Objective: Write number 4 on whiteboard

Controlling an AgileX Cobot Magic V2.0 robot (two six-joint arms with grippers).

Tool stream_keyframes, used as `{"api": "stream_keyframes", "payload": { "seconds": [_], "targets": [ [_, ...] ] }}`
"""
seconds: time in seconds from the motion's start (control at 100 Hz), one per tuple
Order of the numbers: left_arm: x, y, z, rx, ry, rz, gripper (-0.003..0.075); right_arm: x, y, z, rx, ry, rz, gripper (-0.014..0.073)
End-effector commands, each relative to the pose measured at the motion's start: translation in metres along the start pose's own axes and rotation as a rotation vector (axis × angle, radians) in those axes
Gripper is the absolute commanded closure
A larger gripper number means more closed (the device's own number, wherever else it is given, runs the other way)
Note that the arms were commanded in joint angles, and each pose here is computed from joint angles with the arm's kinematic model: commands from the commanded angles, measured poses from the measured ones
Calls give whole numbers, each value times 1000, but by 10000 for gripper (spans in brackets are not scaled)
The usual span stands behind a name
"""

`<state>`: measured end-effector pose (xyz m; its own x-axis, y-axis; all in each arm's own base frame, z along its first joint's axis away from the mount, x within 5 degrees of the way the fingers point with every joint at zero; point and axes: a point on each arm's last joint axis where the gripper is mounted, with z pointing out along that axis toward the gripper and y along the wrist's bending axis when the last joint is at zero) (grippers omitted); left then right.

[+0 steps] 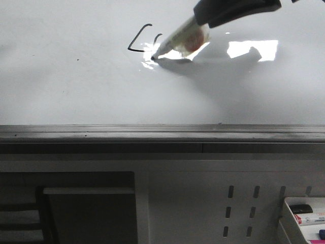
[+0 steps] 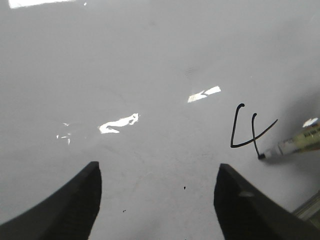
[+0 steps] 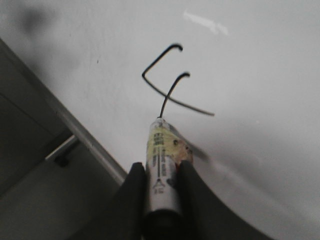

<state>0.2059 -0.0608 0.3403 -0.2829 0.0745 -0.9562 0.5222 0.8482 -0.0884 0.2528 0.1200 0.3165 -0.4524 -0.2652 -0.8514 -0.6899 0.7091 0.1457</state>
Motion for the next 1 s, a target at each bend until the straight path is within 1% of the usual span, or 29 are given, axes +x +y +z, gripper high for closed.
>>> {"api": "stream_keyframes", "payload": {
  "seconds": [0.0,0.13,0.23,0.37,0.57,0.71,0.75,0.83,0.99],
  "targets": [
    [-12,-2,-6,-1,-57,-12,283,-5,4,-7,-10,1,11,645],
    [-13,-9,-7,75,-63,2,284,-13,13,-23,-32,-48,0,645],
    [-13,-21,-6,171,-74,33,284,-19,25,-41,-58,-82,-34,645],
    [-14,-41,-4,269,-86,94,284,-19,38,-57,-110,-87,-52,645],
    [-8,-78,5,438,-65,187,347,-16,45,-61,-168,-53,-23,645],
    [-4,-97,11,470,-52,223,357,-15,48,-62,-209,-38,-14,645],
    [-3,-99,14,463,-49,230,357,-14,49,-62,-218,-30,-15,645],
    [-1,-107,16,478,-48,262,357,-13,51,-62,-235,-24,-11,645],
    [5,-119,26,508,-18,284,357,-12,53,-63,-263,-13,-7,645]
  ]
}}
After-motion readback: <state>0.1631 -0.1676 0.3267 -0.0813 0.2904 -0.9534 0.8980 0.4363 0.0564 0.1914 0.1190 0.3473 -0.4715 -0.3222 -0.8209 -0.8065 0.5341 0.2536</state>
